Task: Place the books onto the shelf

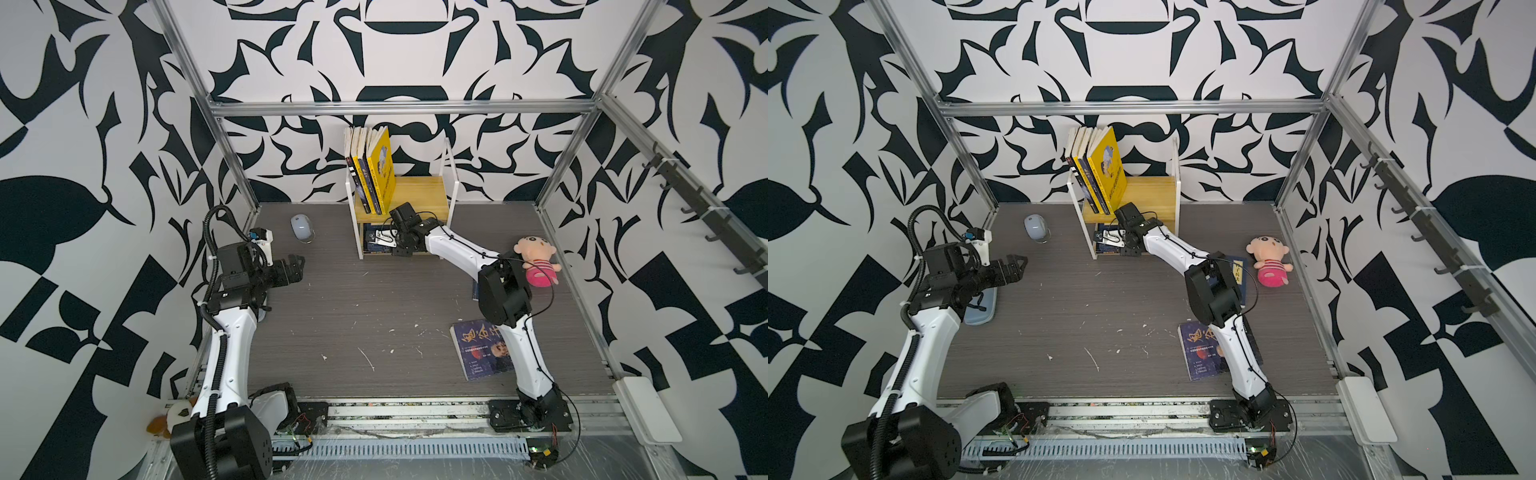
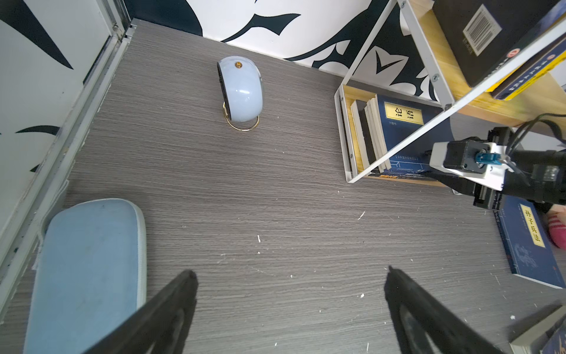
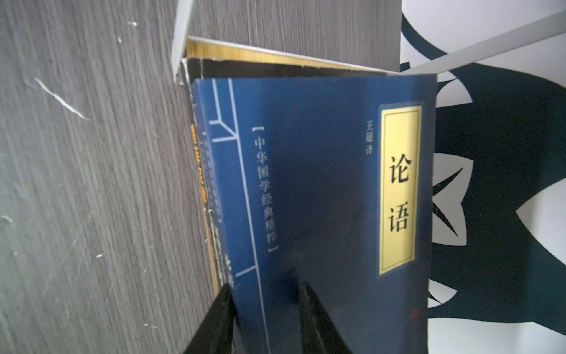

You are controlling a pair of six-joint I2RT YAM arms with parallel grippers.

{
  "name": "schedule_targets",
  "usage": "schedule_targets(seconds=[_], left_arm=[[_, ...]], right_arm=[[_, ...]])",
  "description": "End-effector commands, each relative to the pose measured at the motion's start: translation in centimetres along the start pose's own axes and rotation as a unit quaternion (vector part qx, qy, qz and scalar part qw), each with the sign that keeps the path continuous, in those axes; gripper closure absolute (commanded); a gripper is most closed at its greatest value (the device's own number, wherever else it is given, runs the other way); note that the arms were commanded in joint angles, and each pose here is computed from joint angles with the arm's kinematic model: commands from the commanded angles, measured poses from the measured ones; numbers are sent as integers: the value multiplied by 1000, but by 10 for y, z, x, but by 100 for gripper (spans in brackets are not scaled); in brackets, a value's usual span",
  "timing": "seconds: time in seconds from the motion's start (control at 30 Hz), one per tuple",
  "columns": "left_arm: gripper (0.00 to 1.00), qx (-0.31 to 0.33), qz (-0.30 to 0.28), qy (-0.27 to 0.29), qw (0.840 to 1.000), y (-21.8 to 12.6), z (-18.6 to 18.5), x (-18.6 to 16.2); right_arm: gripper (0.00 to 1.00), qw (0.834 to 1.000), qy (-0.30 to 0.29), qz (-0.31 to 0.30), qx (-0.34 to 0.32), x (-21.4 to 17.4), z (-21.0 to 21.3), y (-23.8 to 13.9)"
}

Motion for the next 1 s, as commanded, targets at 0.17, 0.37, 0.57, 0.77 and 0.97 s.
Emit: schedule_targets(seconds=[0.17, 0.37, 0.57, 0.77, 0.97], left_arm=[[0, -5, 2, -2, 1000, 2, 1, -6], [0, -11, 1, -2, 1000, 1, -1, -5], [0, -25, 4, -8, 1000, 3, -4, -6], [0, -37, 10, -14, 999, 6, -6, -8], [0, -41, 14, -16, 999, 8, -7, -9]], right_arm=[[57, 998, 28, -30, -47, 19, -33, -36], [49, 992, 106, -58, -20, 16, -16, -87], [48, 967, 250, -45, -15, -32, 24, -138], [49, 875, 482, 17, -36, -121, 43, -157], [50, 751, 652, 74, -69, -214, 63, -159]])
Point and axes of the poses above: each gripper's point midway between its finger pads, its own y axis out along the fingers, its own z axis along the line the jaws close on, x = y × z, the point moved 2 cm from there along -y, back along the fingers
